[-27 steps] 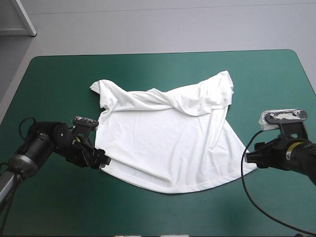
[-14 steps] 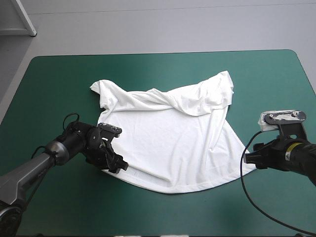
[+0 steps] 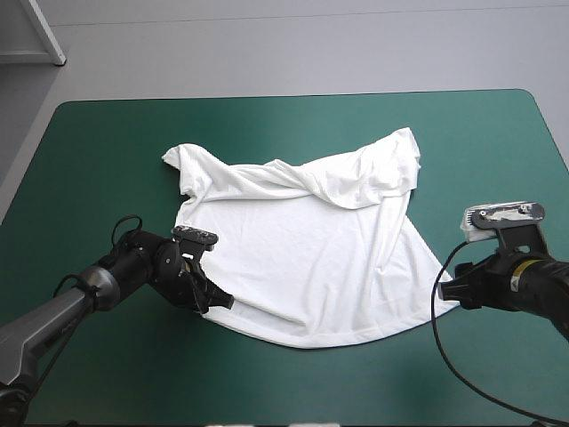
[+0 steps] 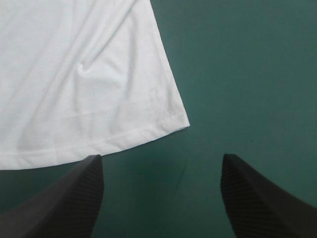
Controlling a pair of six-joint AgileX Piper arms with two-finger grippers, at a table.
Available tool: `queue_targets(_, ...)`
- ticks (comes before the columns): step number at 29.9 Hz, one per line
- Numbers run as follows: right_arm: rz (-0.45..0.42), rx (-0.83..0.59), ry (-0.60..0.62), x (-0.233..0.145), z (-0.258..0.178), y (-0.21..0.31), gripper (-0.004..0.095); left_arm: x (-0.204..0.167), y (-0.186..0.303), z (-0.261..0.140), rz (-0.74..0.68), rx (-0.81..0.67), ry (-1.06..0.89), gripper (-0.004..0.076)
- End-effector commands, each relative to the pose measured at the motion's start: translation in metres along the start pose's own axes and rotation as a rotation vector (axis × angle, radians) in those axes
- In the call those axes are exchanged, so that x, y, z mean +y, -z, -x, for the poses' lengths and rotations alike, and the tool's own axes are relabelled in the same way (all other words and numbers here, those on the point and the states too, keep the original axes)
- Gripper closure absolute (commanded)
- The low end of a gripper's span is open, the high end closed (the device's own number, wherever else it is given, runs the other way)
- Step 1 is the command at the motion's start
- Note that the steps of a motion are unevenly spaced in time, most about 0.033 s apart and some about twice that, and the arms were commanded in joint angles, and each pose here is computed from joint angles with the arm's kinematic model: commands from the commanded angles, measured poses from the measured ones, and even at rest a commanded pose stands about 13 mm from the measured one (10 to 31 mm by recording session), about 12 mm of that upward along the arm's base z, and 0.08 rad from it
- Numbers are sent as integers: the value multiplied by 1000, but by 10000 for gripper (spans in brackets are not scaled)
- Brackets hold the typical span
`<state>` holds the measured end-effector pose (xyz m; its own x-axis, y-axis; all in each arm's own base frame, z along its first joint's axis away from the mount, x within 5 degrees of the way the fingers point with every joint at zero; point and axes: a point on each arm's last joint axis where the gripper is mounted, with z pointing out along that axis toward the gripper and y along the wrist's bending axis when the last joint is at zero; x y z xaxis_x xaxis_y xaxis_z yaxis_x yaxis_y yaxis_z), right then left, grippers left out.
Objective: Fold the cloth
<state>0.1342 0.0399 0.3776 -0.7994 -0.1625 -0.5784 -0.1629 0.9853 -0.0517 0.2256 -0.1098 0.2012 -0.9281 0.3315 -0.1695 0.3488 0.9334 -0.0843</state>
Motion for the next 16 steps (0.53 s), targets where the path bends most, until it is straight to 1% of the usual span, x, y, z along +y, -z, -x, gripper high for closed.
queue_targets(1,-13,-41,25,1,5,-10,278,-1,-13,-16,1,106,17,733)
queue_targets(3,-17,-10,40,4,4,-27,278,-1,-12,-17,-4,115,24,734)
queue_targets(7,-51,34,76,7,4,-61,278,-2,-3,-20,-10,95,42,734)
queue_targets(9,-71,44,87,6,7,-75,278,-2,5,-21,-13,66,44,734)
queue_targets(16,-116,147,43,-7,18,-125,278,-4,40,-32,-23,-55,56,734)
